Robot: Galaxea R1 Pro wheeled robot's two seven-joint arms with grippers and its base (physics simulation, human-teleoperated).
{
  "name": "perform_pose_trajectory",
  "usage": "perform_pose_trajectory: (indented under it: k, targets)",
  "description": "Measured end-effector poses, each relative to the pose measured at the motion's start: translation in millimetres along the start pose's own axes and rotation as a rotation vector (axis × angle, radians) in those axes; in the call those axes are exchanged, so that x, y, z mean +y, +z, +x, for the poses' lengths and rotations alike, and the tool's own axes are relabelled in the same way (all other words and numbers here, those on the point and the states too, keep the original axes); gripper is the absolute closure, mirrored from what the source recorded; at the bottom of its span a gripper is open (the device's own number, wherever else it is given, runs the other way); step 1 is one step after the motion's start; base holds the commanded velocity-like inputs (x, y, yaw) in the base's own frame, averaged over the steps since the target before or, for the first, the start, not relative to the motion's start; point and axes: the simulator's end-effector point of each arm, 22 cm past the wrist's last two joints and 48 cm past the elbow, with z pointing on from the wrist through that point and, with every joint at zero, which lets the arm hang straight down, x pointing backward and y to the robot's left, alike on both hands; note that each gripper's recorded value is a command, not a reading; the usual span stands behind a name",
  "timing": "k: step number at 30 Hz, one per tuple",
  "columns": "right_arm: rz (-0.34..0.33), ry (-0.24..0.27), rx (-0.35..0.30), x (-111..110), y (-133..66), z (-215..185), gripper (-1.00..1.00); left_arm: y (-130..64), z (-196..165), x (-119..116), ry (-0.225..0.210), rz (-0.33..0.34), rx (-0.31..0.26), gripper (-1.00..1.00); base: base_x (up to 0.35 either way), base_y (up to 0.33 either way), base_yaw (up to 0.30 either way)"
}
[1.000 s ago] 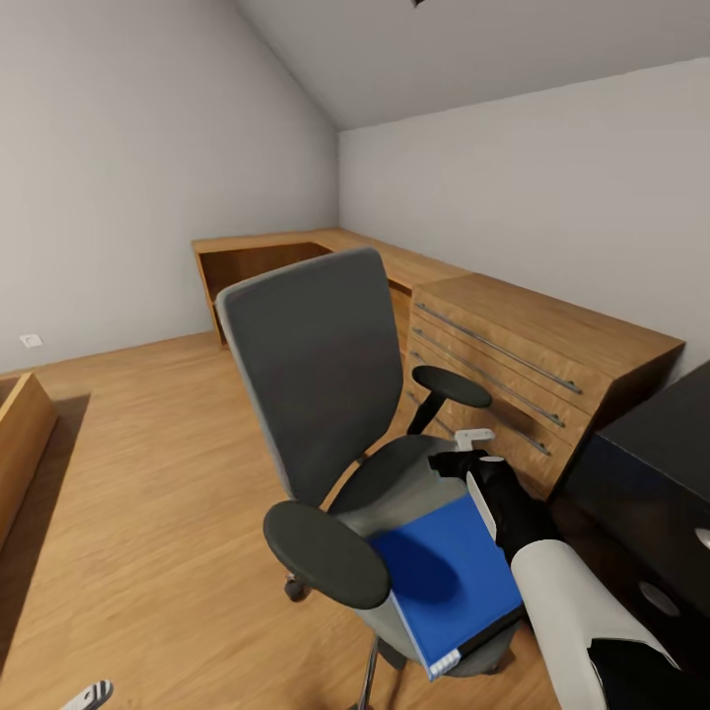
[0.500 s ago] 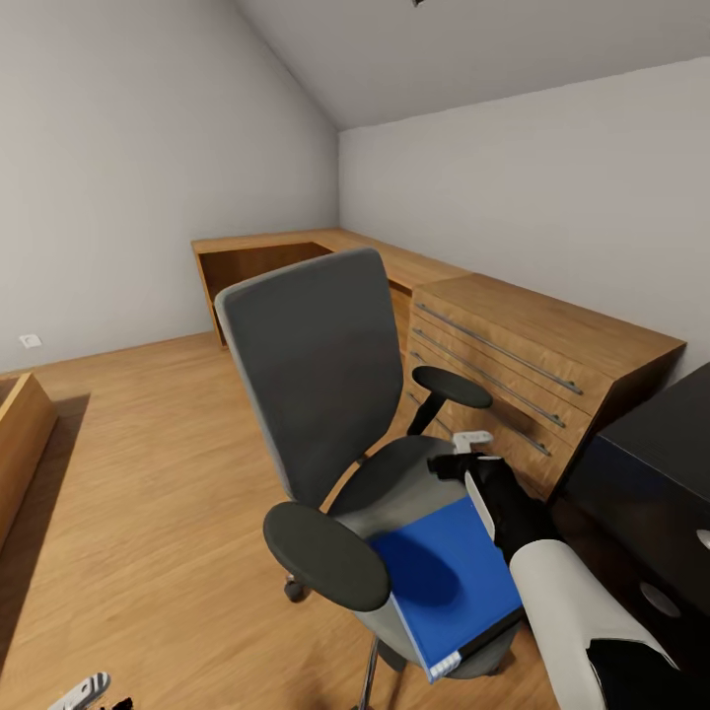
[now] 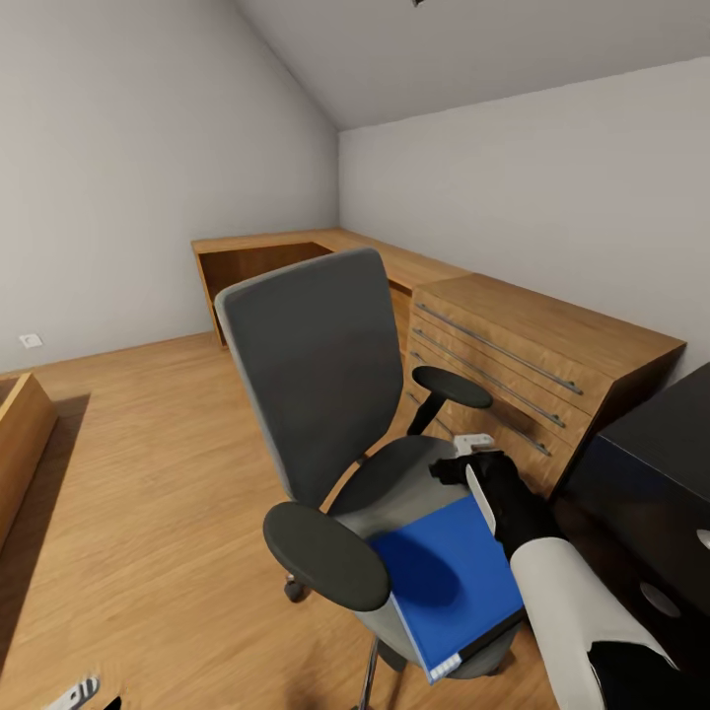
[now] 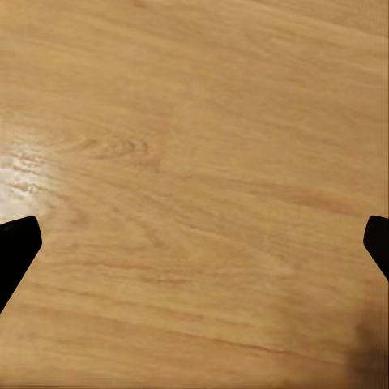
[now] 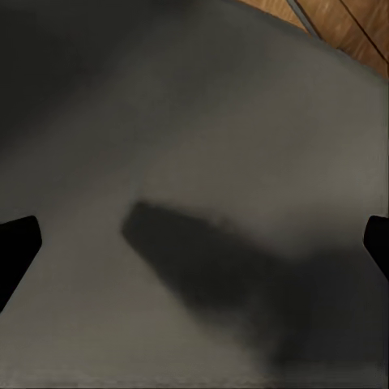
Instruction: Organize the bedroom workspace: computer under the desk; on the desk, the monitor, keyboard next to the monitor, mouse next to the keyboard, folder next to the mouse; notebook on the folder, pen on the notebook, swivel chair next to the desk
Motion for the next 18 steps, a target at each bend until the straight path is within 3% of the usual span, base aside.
perform_pose_trajectory:
  k: [7, 18]
  targets:
    - [-0.001, 0.018, 0.043, 1.9, -12.5, -4.2, -1.0, 0.8, -4.6, 3.8, -0.006, -0.007, -0.047, -1.0, 0.0, 0.0, 0.0]
    - [-0.012, 0.036, 0.046, 5.9, -20.2, -11.1, -1.0, 3.3, 6.6, 6.9, -0.01, -0.013, -0.038, -1.0, 0.0, 0.0, 0.0]
